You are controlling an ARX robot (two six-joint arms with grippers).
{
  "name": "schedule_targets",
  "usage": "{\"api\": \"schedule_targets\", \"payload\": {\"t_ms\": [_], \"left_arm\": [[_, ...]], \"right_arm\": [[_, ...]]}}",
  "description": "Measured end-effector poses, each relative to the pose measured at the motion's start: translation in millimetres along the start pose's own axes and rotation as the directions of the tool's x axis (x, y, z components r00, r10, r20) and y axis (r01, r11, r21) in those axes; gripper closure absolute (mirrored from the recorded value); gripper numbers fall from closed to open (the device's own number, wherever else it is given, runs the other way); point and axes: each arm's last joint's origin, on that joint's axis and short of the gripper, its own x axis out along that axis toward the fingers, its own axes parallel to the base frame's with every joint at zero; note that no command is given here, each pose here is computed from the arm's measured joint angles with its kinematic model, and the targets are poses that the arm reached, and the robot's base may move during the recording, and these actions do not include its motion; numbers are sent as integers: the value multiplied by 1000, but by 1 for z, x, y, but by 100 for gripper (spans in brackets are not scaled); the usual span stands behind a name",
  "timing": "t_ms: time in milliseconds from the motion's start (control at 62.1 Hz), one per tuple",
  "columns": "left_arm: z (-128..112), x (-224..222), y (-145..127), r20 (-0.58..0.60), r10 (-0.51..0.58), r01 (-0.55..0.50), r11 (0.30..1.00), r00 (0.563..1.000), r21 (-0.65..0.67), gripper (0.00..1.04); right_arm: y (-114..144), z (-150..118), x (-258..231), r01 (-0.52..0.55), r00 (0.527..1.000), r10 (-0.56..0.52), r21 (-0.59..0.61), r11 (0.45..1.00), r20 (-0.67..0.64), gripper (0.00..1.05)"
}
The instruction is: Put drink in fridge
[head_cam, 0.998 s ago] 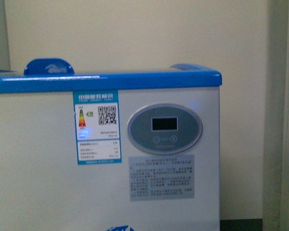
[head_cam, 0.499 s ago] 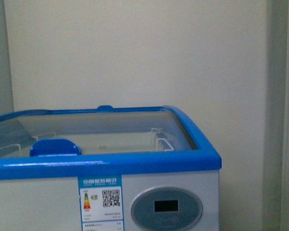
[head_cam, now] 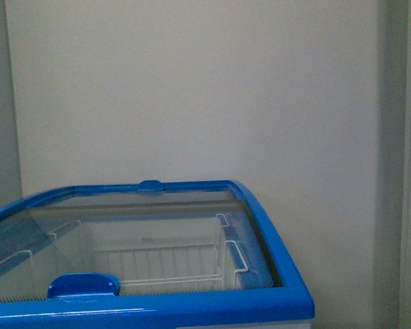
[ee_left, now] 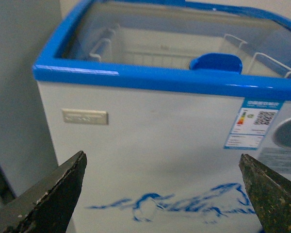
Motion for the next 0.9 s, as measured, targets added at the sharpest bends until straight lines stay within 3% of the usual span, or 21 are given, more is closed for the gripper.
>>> {"api": "schedule_targets", "payload": {"t_ms": [145,306,419,483,628,805,902], "left_arm": [[23,22,15,0,-43,43,998,999,-52,8],[56,60,30,29,-168,163,979,985,125,8],[68,96,44,-20,-284,280,929,959,242,8],[71,123,53,-95,-376,386,872,922,302,8],[73,159,62,-211,-459,504,762,863,406,8],[85,195,55,-321,-576,650,564,752,509,8],[93,209,48,-348,-607,687,515,715,513,8]], "right_arm": [[0,0,0,-1,1000,1,0,1000,0,67],[0,0,0,-1,1000,1,0,1000,0,67],[0,0,0,-2,1000,2,0,1000,0,67],[0,0,0,-1,1000,1,0,1000,0,67],[0,0,0,-1,1000,1,0,1000,0,67],[0,0,0,-1,1000,1,0,1000,0,67],[0,0,0,-1,1000,1,0,1000,0,67]]}}
